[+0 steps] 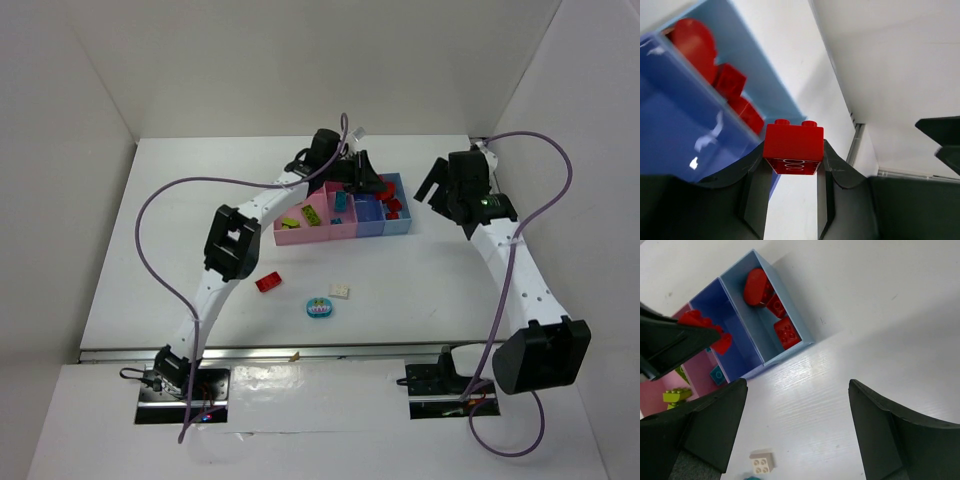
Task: Sort the legos into containers by color
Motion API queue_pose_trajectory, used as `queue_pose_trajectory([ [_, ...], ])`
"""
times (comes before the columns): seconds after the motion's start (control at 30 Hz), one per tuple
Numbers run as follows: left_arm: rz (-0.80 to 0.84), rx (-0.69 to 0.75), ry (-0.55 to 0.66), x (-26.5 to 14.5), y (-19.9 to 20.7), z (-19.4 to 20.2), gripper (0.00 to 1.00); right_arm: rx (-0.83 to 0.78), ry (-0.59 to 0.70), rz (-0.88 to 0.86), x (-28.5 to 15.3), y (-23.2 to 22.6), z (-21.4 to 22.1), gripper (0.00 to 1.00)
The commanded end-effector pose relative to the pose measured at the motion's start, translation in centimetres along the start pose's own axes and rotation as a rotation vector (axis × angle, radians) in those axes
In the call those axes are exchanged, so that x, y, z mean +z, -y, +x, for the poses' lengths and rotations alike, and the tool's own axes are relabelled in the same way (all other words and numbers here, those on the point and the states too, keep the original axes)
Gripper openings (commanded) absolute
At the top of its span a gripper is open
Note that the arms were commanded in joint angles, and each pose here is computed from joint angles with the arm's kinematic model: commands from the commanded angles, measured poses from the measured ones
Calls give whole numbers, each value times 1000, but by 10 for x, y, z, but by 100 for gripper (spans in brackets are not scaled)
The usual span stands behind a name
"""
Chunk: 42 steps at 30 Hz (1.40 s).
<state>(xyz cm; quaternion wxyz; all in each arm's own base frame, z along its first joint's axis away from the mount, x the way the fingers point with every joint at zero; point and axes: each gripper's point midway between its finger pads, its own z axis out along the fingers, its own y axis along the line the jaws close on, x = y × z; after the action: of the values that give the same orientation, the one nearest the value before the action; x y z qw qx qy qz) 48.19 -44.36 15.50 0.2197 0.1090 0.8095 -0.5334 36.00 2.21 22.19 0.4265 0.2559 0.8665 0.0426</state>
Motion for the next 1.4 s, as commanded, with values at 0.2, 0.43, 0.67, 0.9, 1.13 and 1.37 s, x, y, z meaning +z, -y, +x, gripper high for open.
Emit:
queue_pose_trajectory([
  [0.2, 147, 80, 95, 32, 44, -15, 0, 33, 71, 16, -24, 14, -11, 89],
  [0.43, 123, 90, 116, 38, 41, -17, 46, 55, 81, -3, -30, 12, -13, 89],
  [0.67, 99, 126, 126, 37, 37, -18, 82, 46, 77, -10, -29, 9, -14, 90],
  [0.9, 138, 172, 126, 32, 60, -21, 95, 38, 84, -15, -31, 8, -17, 90],
  [1.13, 132, 285, 159, -15, 120, -39, 99, 9, 27, -71, -25, -2, -6, 90],
  [1.37, -341, 238, 177, -130, 56, -21, 99, -112, -123, -209, -15, -21, 35, 90],
])
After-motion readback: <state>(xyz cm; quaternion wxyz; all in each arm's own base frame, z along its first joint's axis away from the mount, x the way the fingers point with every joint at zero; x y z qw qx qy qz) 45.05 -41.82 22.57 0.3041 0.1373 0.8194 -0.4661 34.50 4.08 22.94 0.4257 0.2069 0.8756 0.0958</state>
